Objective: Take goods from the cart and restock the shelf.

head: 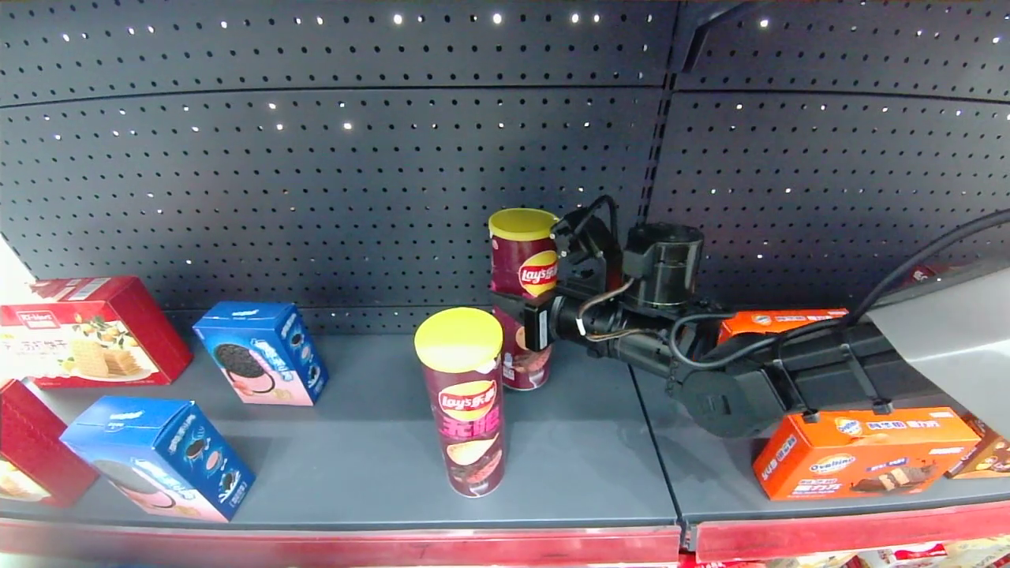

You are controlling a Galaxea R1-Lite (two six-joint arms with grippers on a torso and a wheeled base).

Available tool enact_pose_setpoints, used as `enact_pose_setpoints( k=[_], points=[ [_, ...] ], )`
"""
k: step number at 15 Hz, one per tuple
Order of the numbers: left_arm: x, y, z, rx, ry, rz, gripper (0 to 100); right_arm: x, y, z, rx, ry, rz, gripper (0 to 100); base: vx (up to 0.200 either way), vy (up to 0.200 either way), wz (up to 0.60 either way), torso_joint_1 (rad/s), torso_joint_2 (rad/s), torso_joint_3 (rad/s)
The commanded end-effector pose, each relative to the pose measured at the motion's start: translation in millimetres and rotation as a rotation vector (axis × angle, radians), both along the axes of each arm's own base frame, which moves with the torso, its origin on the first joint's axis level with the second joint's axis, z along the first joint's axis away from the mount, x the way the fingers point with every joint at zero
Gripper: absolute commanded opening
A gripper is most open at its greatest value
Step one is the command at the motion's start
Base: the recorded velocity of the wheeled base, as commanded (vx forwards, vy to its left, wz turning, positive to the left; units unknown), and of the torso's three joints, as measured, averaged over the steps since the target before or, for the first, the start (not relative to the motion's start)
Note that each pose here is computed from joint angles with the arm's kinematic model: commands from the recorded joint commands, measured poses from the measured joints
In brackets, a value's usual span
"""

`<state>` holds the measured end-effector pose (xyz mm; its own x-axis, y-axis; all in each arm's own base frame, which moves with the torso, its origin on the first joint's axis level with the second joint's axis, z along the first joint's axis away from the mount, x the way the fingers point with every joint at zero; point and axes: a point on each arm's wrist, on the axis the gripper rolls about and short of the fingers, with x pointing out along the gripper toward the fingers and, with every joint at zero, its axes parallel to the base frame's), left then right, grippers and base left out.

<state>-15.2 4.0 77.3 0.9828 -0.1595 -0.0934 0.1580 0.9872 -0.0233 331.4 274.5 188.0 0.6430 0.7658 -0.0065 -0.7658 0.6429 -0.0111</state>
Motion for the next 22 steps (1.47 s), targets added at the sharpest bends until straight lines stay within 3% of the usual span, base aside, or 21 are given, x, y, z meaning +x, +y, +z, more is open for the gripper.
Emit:
enact_pose_setpoints(
  k=[1,18,19,22],
  points=[
    [0.1,0.0,0.0,0.000,0.002,0.000,100,5.2,7.3,-10.1,-0.006,0.008,0.005,0,0.000,0.000,0.00,0.000,0.00,0.000],
    [0.1,0.0,0.2,0.000,0.000,0.000,100,22.2,20.4,-29.8,-0.016,0.018,0.005,0,0.000,0.000,0.00,0.000,0.00,0.000],
    [0.1,0.0,0.0,0.000,0.002,0.000,100,22.2,20.4,-29.8,-0.016,0.018,0.005,100,0.000,0.000,0.00,0.000,0.00,0.000],
    [0.1,0.0,0.0,0.000,0.002,0.000,100,20.1,18.6,-27.6,-0.019,0.019,0.004,100,0.000,0.000,0.00,0.000,0.00,0.000]
  ],
)
